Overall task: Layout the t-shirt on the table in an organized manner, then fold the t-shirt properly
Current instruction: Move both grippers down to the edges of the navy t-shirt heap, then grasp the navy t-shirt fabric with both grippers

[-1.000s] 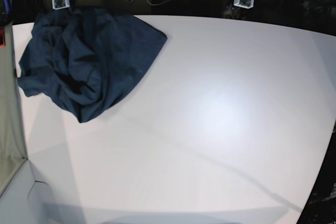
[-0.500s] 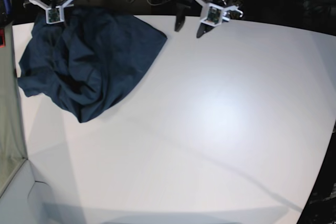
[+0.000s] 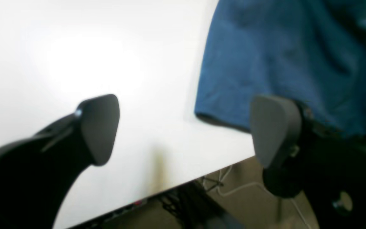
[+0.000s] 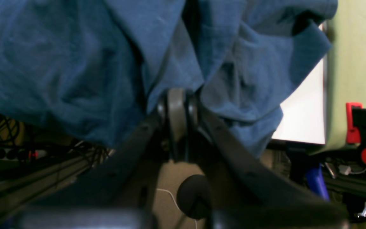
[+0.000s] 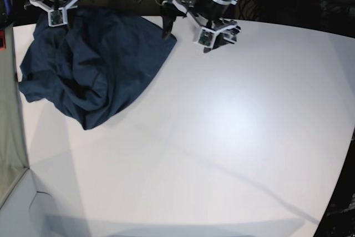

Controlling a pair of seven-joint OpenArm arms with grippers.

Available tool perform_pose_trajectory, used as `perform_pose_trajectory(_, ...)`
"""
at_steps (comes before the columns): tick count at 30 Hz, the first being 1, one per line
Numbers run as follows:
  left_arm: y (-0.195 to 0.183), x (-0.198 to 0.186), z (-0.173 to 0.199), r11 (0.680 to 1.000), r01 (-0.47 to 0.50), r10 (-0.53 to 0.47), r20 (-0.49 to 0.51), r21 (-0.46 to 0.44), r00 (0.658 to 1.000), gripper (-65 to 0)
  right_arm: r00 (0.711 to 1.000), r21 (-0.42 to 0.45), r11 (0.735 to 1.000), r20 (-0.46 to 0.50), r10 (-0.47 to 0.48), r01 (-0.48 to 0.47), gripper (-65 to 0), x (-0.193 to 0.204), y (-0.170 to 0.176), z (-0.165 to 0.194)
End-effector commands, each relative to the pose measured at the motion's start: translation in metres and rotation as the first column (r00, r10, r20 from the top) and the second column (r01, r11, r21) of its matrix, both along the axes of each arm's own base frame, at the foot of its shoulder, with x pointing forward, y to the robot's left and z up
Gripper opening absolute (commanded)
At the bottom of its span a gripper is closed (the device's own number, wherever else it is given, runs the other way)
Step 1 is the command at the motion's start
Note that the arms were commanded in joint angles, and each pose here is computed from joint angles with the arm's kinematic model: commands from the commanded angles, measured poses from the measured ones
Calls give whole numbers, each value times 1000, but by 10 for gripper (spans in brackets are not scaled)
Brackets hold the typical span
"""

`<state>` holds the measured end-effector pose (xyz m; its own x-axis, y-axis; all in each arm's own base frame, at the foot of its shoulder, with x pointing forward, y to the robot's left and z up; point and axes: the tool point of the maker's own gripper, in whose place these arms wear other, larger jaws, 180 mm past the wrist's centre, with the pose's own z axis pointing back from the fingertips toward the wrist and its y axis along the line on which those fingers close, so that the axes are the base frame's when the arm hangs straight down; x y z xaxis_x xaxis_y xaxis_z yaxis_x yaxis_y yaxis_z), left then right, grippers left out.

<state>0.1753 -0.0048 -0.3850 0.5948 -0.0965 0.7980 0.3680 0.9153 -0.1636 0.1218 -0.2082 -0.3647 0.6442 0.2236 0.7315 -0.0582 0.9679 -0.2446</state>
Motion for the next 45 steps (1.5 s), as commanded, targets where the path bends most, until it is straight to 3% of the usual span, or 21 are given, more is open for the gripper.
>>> perform_pose_trajectory(1,-5,1,5,999,-6,7,13,-44,1000,-17,1000,-6,1000,29,12,-12,-650,3,0,8)
perform_pose_trajectory(7,-10,7,-17,986,-51,36,-96,-158,995,-17,999,-7,1000,29,13,-13,-650,3,0,8)
perform_pose_trajectory(11,-13,10,-27,983,-58,36,-126,-177,991,-17,1000,-7,1000,27,13,-13,-650,3,0,7)
perform_pose_trajectory(15,-19,10,-31,985,-26,4,-128,-168,992,-18,1000,-7,1000,26,13,-12,-650,2,0,7)
perform_pose_trajectory(22,-37,-1,-32,983,111,-128,-112,-144,985,-19,999,-13,1000,25,24,-23,-650,3,-1,8)
perform_pose_trajectory(37,-34,-2,-52,985,136,-152,-162,-102,975,-24,1000,-15,1000,-9,17,-17,-650,-1,-2,3)
perform_pose_trajectory(39,-33,-1,-55,986,137,-152,-165,-95,975,-66,1000,-15,1000,-9,17,-17,-650,-1,-2,3)
perform_pose_trajectory(41,-31,1,-60,987,137,-150,-172,-86,974,-153,1000,-12,1000,-11,16,-16,-650,-1,-2,2)
perform_pose_trajectory(45,-28,6,-68,989,126,-138,-188,-72,972,-431,1000,-12,1000,-11,15,-15,-650,-2,-1,2)
